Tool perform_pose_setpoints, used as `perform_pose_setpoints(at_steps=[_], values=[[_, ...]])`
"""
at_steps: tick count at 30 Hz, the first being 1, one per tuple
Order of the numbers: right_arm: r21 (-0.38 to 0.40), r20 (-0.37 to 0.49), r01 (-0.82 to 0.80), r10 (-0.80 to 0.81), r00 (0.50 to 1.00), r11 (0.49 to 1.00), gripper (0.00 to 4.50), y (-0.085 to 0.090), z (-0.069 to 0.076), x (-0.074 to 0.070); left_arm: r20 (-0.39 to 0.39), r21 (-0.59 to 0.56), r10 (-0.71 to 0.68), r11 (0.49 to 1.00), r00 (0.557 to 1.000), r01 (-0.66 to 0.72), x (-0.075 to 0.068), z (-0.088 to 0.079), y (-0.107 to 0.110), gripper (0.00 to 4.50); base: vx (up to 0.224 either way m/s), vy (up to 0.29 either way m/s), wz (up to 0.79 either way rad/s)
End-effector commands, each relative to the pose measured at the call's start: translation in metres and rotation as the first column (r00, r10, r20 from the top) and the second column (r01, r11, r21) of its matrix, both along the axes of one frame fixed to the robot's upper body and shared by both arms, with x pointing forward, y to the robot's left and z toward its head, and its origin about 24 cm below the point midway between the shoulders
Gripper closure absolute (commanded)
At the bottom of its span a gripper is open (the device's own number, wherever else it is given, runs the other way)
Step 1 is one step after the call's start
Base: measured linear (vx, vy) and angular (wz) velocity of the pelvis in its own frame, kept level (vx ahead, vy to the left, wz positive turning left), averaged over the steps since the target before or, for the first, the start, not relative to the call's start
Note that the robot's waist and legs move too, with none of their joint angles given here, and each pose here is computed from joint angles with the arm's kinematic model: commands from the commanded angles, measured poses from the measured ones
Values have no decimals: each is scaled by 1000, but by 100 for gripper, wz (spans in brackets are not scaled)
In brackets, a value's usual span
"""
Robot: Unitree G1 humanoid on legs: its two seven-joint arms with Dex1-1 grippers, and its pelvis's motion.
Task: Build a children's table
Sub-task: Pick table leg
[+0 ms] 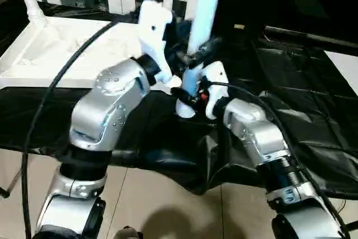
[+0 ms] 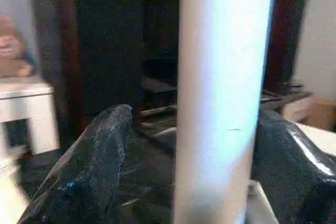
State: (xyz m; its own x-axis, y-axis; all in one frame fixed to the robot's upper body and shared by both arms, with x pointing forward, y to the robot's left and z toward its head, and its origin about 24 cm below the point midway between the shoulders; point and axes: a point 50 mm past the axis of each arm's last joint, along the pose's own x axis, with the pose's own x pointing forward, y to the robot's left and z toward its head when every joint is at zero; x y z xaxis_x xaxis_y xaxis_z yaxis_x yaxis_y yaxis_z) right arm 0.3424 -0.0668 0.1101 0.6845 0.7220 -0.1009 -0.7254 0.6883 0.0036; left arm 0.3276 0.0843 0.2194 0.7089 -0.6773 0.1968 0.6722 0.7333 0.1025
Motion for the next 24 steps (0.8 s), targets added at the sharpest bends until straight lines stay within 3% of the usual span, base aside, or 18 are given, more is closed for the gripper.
perform_pose_setpoints(at_steps=[1, 9, 17, 21, 24], values=[[3, 33, 7, -7, 999, 1000, 264, -4, 6, 0, 26, -8, 76, 997, 997, -75, 7, 8, 7, 72, 0, 0, 0], [3, 34, -1, 1, 999, 1000, 264, -3, 6, 0, 30, -36, 108, 994, 994, -107, 10, 12, 14, 72, 0, 0, 0], [15, 44, 13, -14, 999, 1000, 264, -5, 9, 3, 25, -134, 7, 991, 1000, -4, -1, 21, 9, 72, 0, 0, 0], [82, 37, 33, -36, 999, 996, 264, -7, 13, 5, 9, -251, -145, 957, 989, 143, -15, 25, 7, 72, 0, 0, 0], [189, 12, 48, -51, 999, 981, 264, -10, 19, 7, 8, -309, -193, 933, 981, 186, -21, 29, 11, 72, 0, 0, 0]])
